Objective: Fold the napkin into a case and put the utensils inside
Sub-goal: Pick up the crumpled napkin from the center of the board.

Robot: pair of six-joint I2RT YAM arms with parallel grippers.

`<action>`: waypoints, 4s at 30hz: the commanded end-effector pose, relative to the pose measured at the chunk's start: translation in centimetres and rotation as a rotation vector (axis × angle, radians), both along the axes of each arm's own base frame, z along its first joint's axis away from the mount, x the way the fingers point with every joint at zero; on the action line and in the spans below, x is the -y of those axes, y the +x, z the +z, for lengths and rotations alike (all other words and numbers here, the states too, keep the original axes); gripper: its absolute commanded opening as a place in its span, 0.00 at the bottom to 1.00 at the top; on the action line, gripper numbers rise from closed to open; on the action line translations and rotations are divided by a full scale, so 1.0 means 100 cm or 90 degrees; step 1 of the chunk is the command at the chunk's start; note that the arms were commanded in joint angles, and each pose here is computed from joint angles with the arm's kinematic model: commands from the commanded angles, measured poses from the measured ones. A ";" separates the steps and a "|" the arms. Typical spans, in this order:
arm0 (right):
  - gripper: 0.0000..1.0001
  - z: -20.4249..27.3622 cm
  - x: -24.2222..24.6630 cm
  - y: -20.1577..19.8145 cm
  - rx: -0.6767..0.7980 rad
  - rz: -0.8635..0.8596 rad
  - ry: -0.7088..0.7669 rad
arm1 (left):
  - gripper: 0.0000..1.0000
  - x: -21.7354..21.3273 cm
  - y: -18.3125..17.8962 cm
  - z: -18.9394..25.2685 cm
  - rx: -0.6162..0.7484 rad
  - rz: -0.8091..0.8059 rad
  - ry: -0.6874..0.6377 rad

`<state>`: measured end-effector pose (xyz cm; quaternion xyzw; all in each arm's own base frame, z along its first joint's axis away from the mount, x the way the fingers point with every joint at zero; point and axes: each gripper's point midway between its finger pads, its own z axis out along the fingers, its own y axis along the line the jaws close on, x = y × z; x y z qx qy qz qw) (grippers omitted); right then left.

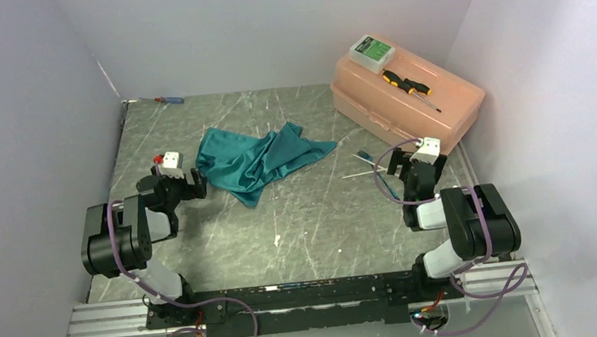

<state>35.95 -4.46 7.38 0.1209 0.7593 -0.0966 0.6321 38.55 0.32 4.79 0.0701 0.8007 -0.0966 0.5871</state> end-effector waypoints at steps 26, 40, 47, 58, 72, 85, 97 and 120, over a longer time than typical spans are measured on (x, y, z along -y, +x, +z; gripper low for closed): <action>1.00 0.104 -0.062 0.059 -0.054 0.023 0.378 | 0.95 -0.003 0.012 0.034 -0.239 -0.042 -0.008; 1.00 0.074 -0.383 -0.044 -0.226 0.485 -0.127 | 0.96 0.010 0.001 0.110 -0.348 -0.111 -0.085; 0.92 0.021 -0.464 -0.069 -0.290 0.603 -0.197 | 0.95 0.003 0.010 0.121 -0.369 -0.089 -0.093; 0.72 -0.022 -0.488 -0.067 -0.323 0.641 -0.217 | 0.96 -0.008 0.013 0.114 -0.381 -0.060 -0.071; 0.36 -0.047 -0.503 -0.069 -0.335 0.648 -0.197 | 0.95 -0.019 0.019 0.111 -0.397 -0.041 -0.048; 0.00 0.078 -0.424 -0.026 -0.205 0.532 -0.149 | 0.95 -0.017 0.012 0.096 -0.387 -0.087 -0.012; 0.00 0.134 -0.311 -0.028 -0.203 0.409 -0.138 | 0.95 0.027 0.016 0.072 -0.360 -0.192 0.127; 0.00 0.094 -0.222 -0.007 -0.330 0.242 -0.072 | 0.95 0.133 -0.067 0.016 -0.234 -0.716 0.385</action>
